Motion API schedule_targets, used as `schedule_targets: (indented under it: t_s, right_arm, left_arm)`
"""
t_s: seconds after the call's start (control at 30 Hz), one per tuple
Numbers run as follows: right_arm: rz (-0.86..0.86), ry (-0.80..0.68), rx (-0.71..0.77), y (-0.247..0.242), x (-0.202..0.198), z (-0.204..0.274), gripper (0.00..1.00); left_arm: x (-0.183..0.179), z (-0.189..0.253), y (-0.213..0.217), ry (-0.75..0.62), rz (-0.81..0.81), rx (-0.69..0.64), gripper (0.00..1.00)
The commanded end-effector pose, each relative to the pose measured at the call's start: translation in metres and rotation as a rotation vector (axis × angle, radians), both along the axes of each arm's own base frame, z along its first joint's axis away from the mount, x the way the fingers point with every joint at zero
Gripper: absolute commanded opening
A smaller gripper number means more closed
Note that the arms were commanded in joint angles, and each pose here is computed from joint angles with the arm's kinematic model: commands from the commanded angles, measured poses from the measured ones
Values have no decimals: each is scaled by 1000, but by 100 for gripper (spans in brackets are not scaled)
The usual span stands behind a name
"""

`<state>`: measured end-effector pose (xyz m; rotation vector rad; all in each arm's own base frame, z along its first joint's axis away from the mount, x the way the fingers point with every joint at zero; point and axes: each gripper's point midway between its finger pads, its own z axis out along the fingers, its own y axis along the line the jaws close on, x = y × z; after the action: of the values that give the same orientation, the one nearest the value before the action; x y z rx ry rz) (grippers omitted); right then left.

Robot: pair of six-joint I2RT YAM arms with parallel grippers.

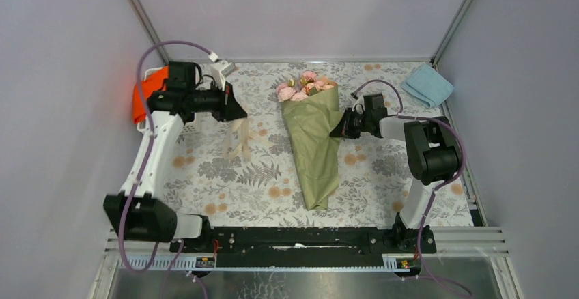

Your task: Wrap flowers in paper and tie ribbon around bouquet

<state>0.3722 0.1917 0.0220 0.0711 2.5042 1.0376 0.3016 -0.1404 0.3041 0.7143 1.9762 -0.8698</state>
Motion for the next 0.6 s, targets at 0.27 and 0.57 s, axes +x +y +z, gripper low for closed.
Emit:
schedule_targets:
  t_s: [0.27,0.57]
  right_arm:
    - [-9,-89,-29,-3,19,34,0]
    - [-3,-75,-45,-5,18,28,0]
  left_arm:
    - [-92,135,-32,-231,-215,26,0]
    - [-64,141,65,-371,295,428,0]
